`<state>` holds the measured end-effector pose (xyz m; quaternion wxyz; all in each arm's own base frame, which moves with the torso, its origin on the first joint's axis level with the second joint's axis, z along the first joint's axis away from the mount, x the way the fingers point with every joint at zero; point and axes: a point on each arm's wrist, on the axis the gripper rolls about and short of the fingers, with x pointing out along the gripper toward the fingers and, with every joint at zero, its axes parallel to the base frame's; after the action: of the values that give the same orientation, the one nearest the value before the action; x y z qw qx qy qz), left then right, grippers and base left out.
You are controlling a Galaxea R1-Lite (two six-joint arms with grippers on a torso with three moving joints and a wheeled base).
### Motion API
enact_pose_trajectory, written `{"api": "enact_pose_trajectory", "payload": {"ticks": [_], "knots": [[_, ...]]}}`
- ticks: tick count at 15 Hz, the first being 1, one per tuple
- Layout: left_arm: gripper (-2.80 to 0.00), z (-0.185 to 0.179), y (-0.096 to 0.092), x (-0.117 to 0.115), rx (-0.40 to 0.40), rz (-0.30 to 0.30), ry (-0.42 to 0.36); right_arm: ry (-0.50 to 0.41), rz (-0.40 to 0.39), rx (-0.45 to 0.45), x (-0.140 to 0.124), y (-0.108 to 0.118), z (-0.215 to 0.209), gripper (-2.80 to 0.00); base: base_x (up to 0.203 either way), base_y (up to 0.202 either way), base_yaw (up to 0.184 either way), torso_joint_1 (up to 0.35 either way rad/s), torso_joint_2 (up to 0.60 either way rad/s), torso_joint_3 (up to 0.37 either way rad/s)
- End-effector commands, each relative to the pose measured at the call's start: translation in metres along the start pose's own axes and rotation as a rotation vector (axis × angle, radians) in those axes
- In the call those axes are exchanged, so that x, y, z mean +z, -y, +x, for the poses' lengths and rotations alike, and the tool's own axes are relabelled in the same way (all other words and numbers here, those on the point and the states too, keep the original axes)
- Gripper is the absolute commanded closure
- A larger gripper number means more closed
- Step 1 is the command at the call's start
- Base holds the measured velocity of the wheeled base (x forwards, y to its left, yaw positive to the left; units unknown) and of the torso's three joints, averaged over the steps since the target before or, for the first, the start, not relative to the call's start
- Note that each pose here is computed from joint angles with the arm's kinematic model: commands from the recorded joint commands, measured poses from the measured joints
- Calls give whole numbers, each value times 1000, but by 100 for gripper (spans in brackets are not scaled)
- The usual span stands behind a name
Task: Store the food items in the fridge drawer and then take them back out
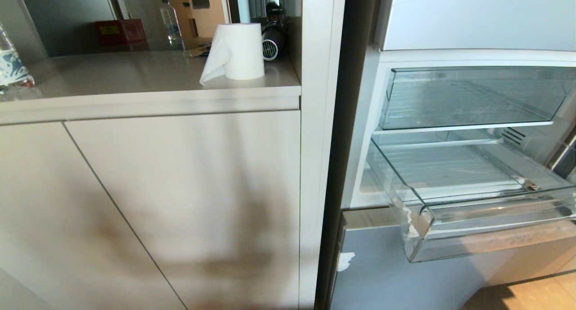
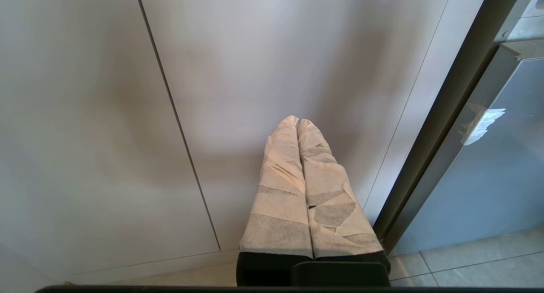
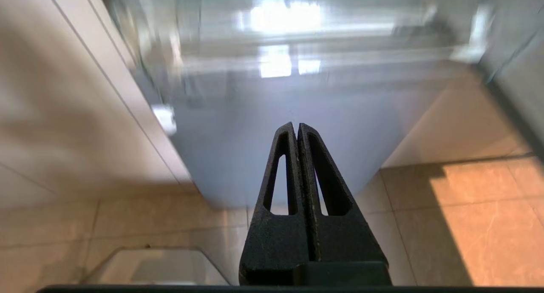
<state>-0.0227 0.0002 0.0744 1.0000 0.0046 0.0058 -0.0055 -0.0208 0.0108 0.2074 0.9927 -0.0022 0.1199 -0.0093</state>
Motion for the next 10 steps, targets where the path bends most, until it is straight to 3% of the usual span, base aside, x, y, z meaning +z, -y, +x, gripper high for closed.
{"api": "enact_pose_trajectory", "payload": {"ticks": [1,5,6,8,10], "knots": [[0,0,0,0,0,-1,1,0,-3,-2,-39,-2,1,0,0,0,0,0,0,0],[0,0,0,0,0,0,-1,-44,-91,-12,-101,5,42,0,0,0,0,0,0,0],[0,0,0,0,0,-1,-1,-16,-123,-40,-111,7,48,0,0,0,0,0,0,0],[0,0,0,0,0,-1,-1,10,-157,-28,-115,8,50,0,0,0,0,0,0,0],[0,0,0,0,0,-1,0,-32,-157,-10,-119,8,50,0,0,0,0,0,0,0]]}}
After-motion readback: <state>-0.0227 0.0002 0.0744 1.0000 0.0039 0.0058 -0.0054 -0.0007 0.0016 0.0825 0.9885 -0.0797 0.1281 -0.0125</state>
